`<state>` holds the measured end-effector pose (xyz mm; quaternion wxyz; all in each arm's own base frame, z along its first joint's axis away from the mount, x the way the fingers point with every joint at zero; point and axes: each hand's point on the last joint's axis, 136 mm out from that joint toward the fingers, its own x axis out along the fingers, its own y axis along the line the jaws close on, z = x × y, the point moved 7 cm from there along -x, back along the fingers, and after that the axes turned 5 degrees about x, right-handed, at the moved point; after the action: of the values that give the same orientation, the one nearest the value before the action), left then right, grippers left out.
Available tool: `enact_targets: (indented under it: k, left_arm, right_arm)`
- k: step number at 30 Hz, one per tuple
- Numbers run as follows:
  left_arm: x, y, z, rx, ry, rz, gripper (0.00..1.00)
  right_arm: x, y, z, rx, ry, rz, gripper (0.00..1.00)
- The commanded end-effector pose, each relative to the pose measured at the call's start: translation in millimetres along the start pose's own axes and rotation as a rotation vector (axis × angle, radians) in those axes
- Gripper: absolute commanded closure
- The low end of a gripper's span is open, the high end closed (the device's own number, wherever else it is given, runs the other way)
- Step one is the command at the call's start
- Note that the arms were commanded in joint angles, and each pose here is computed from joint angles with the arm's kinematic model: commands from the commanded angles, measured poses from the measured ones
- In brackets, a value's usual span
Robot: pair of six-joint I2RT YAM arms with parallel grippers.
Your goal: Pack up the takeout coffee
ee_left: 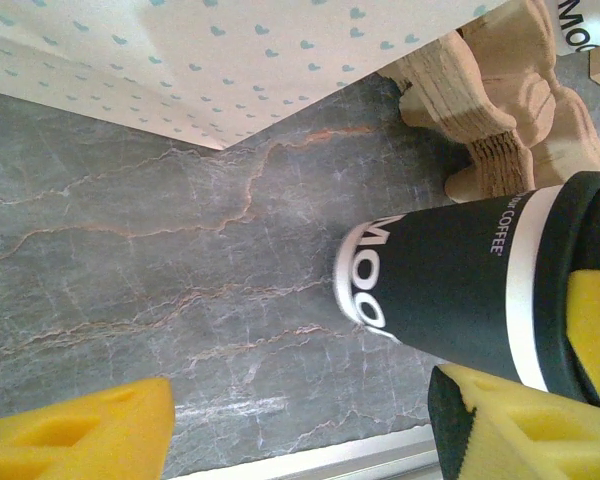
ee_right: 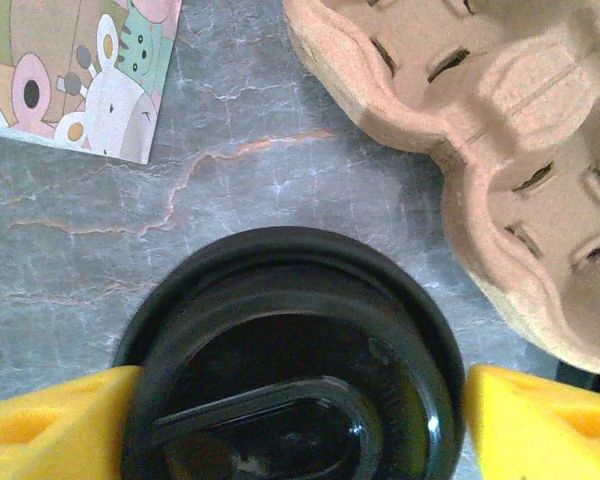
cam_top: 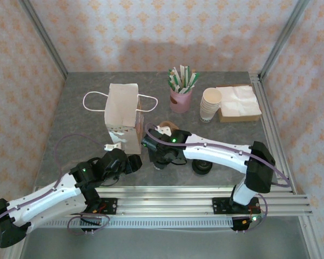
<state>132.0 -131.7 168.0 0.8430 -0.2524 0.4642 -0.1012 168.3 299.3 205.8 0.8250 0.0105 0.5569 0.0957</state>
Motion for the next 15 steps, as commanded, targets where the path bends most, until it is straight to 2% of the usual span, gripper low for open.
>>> enact_targets:
  k: [1,5,8,15]
  left_arm:
    - [-4,-5,5,0.001,-0.023,-0.009,0.31]
    - [-1,-3,2,-0.009,-0.016,-0.008,0.32]
    - [2,-2,0,-0.018,-0.011,-0.016,0.33]
    - [11,-10,-3,-0.069,-0.009,-0.111,0.4]
  right_arm:
    - [4,0,-1,0.019,0.012,0.015,0.29]
    - [9,4,-3,0.034,0.027,0.024,0.3]
    - [8,7,-2,0.041,0.029,0.034,0.25]
    - [10,14,-1,0.051,0.039,0.07,0.23]
